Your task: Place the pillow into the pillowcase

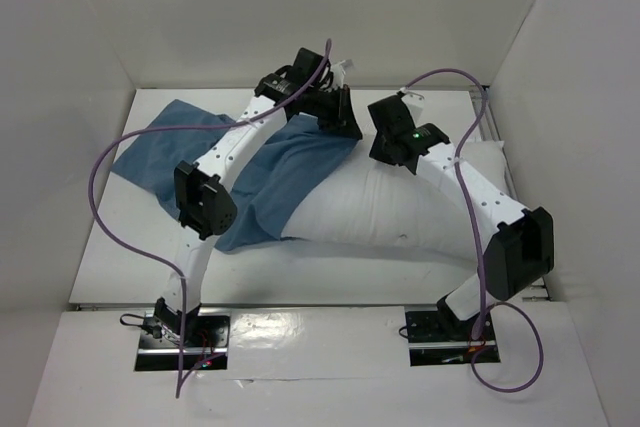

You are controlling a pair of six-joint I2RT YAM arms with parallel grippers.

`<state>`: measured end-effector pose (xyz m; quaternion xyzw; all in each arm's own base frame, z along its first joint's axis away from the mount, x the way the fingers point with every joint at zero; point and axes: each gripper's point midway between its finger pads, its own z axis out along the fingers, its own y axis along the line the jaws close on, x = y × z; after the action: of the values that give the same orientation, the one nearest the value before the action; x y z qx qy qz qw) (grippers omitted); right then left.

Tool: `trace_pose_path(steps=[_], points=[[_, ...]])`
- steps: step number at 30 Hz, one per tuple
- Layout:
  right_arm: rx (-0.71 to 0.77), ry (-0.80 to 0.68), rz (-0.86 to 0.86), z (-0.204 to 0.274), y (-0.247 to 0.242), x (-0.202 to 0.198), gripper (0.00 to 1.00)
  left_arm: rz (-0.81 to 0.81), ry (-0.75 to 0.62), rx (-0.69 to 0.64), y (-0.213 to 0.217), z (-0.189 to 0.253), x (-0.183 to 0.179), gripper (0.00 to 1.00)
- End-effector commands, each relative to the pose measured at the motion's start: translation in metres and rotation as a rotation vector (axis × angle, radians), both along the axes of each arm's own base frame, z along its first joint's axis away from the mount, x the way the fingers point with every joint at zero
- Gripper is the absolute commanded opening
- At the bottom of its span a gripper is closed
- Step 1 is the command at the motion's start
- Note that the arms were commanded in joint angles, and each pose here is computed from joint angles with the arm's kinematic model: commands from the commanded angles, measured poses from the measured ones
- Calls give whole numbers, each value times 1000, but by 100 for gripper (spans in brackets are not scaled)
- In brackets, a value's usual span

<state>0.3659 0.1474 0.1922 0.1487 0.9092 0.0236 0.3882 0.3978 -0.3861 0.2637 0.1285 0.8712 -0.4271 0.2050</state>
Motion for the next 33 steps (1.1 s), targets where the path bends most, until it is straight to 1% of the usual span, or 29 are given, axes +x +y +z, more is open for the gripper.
trace_pose_path(steps=[1, 2, 3, 4, 5, 6, 7, 9, 10, 11, 12, 13, 14, 16, 17, 18, 19, 20, 21, 22, 23, 26, 27, 30, 31, 33], points=[[217, -158, -80, 30, 16, 38, 0, -27, -26, -129, 2, 33, 10, 17], [232, -168, -83, 33, 14, 42, 0, -4, -40, -121, 13, 34, 17, 43], [248, -155, -99, 26, 8, 47, 0, 3, -68, -104, 23, 41, 16, 57], [258, -159, -103, 25, 6, 51, 0, 16, -79, -94, 31, 44, 17, 68], [268, -154, -101, 22, 6, 55, 0, 34, -91, -91, 43, 50, 21, 82], [282, -136, -90, 18, 9, 59, 0, 38, -112, -89, 50, 57, 21, 85], [295, -145, -91, 21, 8, 65, 0, 45, -138, -95, 61, 74, 14, 87], [312, -142, -72, 20, 14, 69, 0, 88, -168, -69, 84, 85, 13, 87], [313, -127, -67, 14, 16, 70, 0, 91, -181, -44, 91, 88, 6, 85], [326, -140, -59, 20, 19, 72, 0, 149, -212, -8, 110, 95, 1, 82], [319, -141, -53, 20, 19, 72, 0, 173, -215, 26, 119, 92, -6, 79], [326, -137, -45, 20, 20, 71, 0, 200, -225, 59, 129, 89, -11, 71], [329, -145, -44, 22, 21, 73, 0, 254, -226, 128, 147, 78, -22, 67], [340, -138, -39, 18, 20, 73, 0, 289, -211, 187, 155, 64, -40, 62], [337, -130, -40, 14, 20, 74, 0, 321, -176, 268, 162, 37, -49, 62], [344, -127, -39, 14, 19, 75, 0, 355, -184, 266, 169, 43, -65, 64], [344, -126, -39, 14, 19, 75, 0, 373, -174, 285, 173, 37, -74, 71], [336, -127, -32, 14, 18, 74, 0, 415, -186, 315, 179, 33, -79, 74], [333, -118, -33, 10, 19, 75, 0, 427, -162, 350, 185, 17, -88, 76], [340, -114, -24, 10, 21, 74, 0, 453, -177, 338, 190, 24, -97, 78], [340, -114, -24, 10, 21, 74, 0, 458, -168, 371, 195, 12, -103, 81], [337, -102, -12, 8, 22, 74, 0, 441, -116, 390, 194, -3, -123, 82], [337, -102, -12, 8, 22, 74, 0, 417, -87, 412, 190, -18, -131, 82], [340, -111, -11, 12, 23, 76, 0, 376, -31, 439, 181, -41, -148, 82], [340, -111, -11, 12, 23, 76, 0, 388, -10, 462, 185, -51, -151, 80], [340, -111, -11, 12, 23, 76, 0, 408, -21, 477, 186, -54, -149, 77]])
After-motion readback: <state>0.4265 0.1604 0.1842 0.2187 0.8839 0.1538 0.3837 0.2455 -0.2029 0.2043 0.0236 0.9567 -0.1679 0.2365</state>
